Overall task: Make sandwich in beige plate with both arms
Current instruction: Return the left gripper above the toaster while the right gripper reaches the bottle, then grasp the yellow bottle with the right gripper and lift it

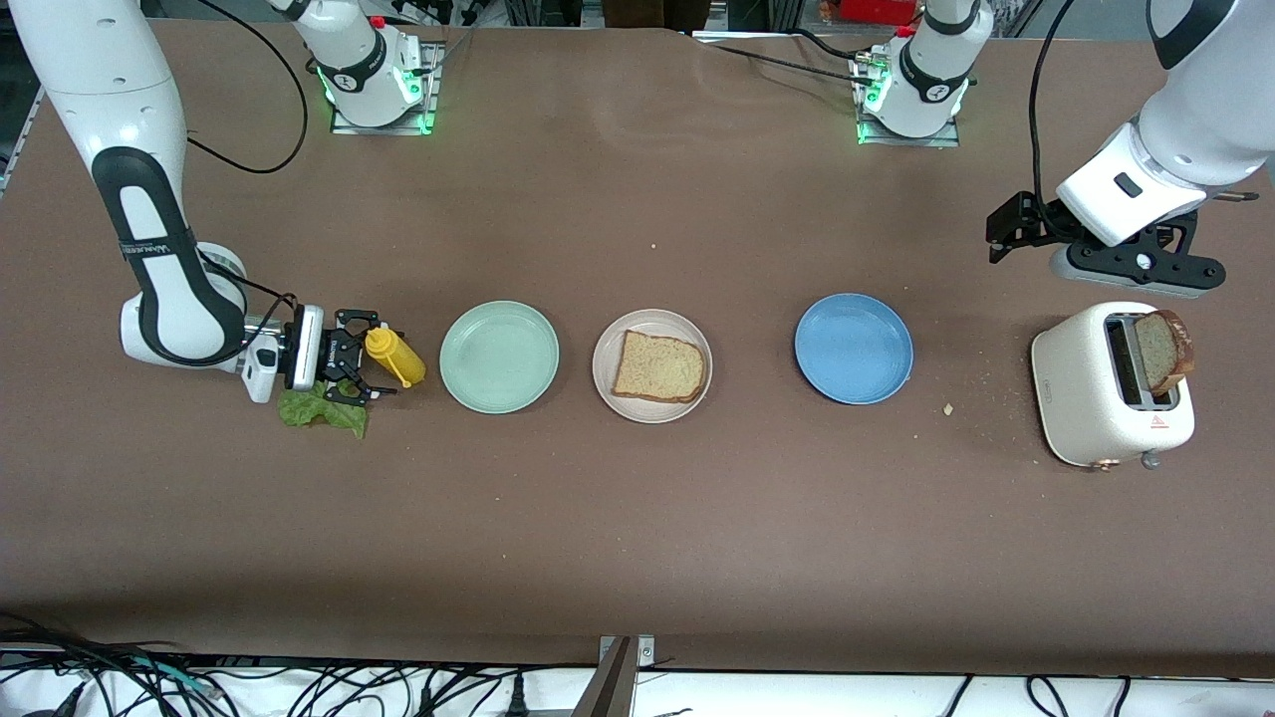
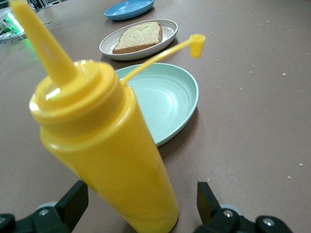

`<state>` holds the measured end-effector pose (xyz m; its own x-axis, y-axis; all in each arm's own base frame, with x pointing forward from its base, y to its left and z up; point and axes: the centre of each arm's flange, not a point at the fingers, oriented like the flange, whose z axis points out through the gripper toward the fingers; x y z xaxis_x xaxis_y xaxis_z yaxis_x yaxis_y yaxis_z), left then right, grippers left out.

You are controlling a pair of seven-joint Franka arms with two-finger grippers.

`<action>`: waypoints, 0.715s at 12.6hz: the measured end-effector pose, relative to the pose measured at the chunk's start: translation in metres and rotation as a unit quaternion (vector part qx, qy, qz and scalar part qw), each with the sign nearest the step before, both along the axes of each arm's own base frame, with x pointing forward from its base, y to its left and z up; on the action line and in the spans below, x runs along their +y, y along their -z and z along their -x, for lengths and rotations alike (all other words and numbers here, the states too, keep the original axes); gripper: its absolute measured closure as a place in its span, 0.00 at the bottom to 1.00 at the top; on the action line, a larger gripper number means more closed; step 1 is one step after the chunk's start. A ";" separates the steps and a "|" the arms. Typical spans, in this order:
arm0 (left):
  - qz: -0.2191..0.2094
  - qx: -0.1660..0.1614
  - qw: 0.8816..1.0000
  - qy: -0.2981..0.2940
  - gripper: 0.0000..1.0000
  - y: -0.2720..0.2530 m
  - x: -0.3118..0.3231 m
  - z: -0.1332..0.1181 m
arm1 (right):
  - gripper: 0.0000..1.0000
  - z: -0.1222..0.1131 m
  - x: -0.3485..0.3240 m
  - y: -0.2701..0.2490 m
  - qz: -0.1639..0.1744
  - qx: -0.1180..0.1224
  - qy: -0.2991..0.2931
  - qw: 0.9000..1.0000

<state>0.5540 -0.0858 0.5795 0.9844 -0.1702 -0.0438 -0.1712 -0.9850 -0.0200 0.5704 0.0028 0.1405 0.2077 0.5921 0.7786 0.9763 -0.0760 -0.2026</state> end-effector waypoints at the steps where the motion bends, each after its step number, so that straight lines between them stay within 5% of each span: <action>1: 0.000 0.000 1.000 0.000 0.00 0.000 0.000 0.000 | 0.01 0.000 0.000 0.001 0.000 -0.004 -0.002 1.000; 3: 0.000 0.000 1.000 0.000 0.00 0.000 0.000 0.000 | 0.09 -0.002 -0.003 0.001 0.009 -0.019 -0.002 1.000; 7: 0.000 0.000 1.000 -0.001 0.00 0.000 0.000 0.000 | 0.56 -0.010 -0.003 -0.003 0.030 -0.055 -0.002 0.998; 9: 0.000 0.000 1.000 -0.001 0.00 0.000 0.001 0.000 | 0.63 -0.018 -0.002 -0.018 0.036 -0.072 0.000 0.997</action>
